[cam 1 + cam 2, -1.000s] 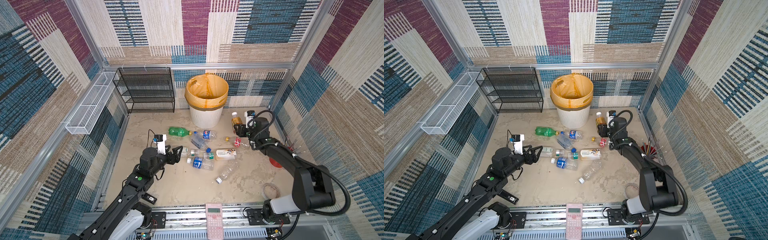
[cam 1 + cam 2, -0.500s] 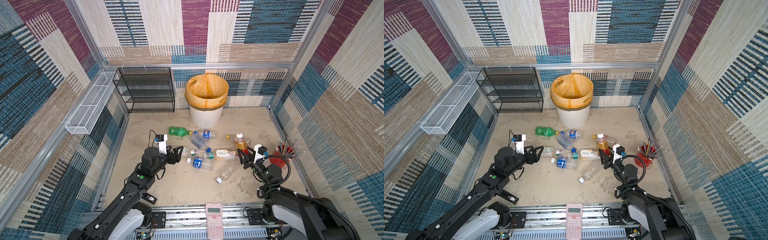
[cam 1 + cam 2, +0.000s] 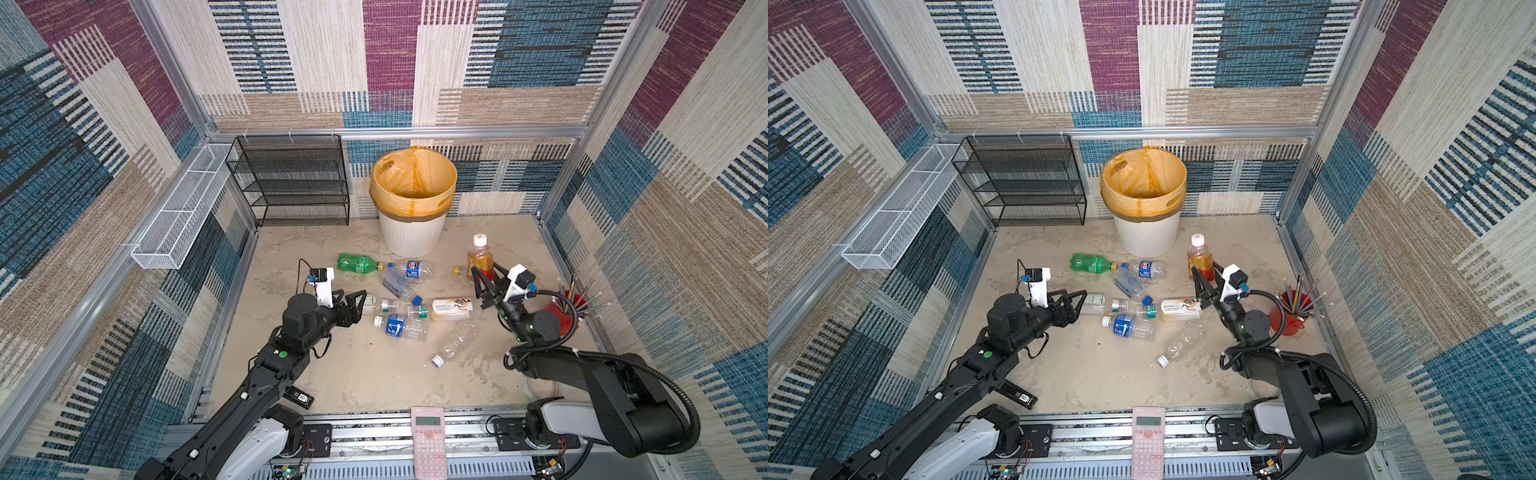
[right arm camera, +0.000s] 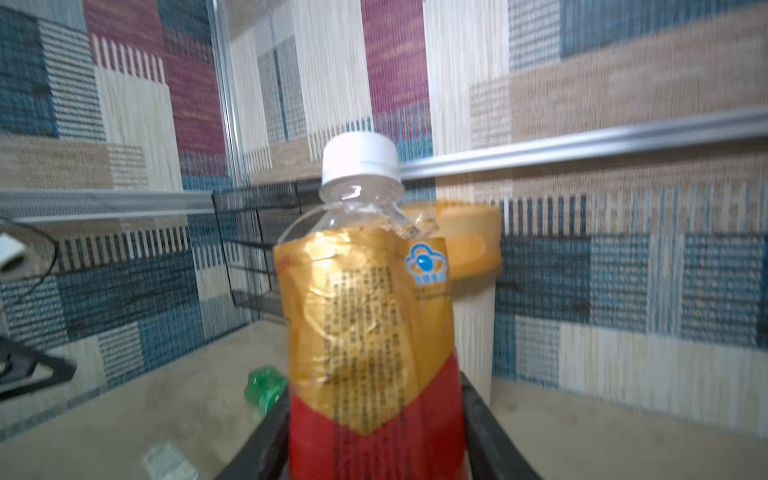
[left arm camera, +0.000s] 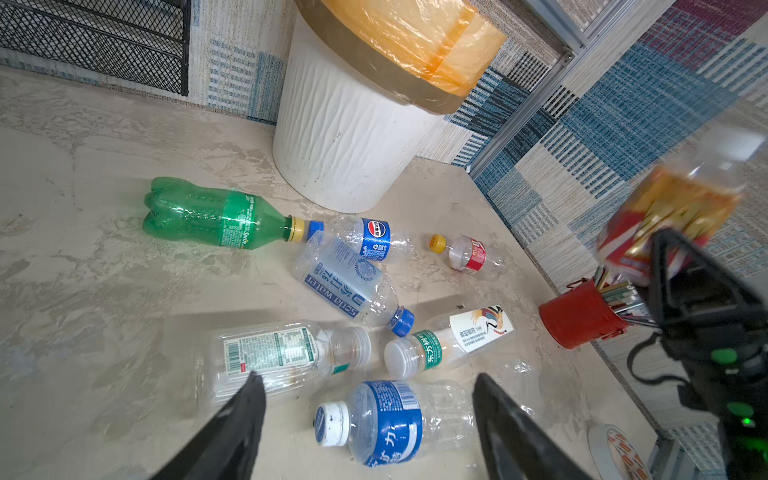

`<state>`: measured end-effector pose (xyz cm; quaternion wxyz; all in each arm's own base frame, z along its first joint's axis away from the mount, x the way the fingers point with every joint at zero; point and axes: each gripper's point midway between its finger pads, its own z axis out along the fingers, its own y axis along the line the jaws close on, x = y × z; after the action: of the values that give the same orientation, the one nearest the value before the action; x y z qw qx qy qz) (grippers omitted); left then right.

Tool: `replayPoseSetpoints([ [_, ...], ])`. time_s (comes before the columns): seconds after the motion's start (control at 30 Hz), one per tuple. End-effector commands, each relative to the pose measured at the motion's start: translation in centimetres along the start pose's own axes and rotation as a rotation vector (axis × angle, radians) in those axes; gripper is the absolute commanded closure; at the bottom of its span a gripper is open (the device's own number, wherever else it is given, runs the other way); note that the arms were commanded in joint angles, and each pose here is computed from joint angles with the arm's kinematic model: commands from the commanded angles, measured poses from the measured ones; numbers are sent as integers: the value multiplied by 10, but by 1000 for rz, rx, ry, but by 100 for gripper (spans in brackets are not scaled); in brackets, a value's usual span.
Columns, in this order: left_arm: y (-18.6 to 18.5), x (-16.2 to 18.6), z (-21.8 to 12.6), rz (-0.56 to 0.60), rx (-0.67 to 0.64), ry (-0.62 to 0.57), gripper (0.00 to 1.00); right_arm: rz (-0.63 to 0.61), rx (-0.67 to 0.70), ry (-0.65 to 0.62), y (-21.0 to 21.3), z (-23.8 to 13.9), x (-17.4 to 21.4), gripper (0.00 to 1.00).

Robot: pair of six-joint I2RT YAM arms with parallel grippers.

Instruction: Throw the plastic bottles in the bin

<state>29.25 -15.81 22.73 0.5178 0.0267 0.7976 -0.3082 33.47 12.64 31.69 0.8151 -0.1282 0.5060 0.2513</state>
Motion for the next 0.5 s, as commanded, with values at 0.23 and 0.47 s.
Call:
replayPoseSetpoints([
  [0.23,-13,-26,-15,17,17,-61,21,117,-17,185,-25,246,-76,33],
  [0.47,-15,-30,-21,31,10,-72,21,154,47,279,-36,302,-127,11],
])
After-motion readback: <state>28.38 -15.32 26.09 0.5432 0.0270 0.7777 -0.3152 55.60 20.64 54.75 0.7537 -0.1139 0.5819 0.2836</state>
